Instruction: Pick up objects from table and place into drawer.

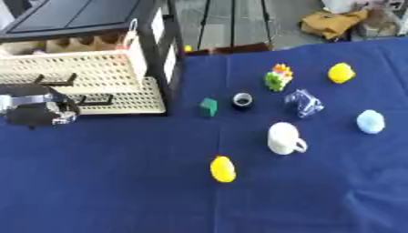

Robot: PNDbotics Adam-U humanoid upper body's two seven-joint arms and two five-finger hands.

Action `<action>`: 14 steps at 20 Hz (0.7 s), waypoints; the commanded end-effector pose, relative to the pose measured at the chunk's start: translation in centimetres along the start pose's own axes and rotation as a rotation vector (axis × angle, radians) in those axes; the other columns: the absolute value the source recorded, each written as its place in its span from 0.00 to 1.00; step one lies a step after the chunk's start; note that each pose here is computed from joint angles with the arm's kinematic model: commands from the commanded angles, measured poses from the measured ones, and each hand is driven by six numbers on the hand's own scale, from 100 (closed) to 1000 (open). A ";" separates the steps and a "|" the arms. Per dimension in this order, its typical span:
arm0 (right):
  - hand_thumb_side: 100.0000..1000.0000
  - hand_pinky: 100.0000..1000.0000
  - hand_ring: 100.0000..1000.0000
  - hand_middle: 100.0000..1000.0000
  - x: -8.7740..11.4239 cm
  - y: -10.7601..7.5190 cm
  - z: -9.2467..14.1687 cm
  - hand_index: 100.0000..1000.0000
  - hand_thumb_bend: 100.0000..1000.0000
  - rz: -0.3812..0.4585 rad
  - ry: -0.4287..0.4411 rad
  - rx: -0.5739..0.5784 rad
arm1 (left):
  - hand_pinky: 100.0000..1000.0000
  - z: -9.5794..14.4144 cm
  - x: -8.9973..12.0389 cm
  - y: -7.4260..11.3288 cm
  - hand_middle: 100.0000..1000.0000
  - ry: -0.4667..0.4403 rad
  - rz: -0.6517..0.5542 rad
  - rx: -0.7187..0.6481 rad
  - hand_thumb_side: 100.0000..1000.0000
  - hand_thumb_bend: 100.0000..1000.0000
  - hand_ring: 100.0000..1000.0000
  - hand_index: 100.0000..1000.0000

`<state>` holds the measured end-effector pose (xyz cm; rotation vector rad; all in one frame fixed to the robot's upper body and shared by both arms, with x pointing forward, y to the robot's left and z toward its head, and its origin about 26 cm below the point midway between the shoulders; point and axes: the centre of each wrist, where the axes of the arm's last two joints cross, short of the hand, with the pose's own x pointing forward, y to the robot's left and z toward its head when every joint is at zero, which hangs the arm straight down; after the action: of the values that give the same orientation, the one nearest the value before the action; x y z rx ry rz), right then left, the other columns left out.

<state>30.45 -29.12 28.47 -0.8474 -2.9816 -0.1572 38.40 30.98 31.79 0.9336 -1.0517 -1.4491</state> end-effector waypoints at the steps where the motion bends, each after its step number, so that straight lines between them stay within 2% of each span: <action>1: 0.87 0.49 0.60 0.50 0.3 -0.1 -0.5 0.65 0.00 -0.012 -0.016 -0.001 | 0.05 0.4 -0.7 1.1 0.65 0.034 0.004 0.018 1.00 0.00 0.26 0.86; 14: 0.87 0.49 0.60 0.49 0.3 -0.1 -0.2 0.64 0.00 -0.004 -0.001 -0.002 | 0.00 -0.9 -1.6 1.8 0.59 0.022 0.133 0.034 1.00 0.00 0.23 0.85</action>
<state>30.50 -29.02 28.06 -0.8403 -2.9646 -0.1619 40.40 31.70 31.72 0.8602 -1.0838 -1.3542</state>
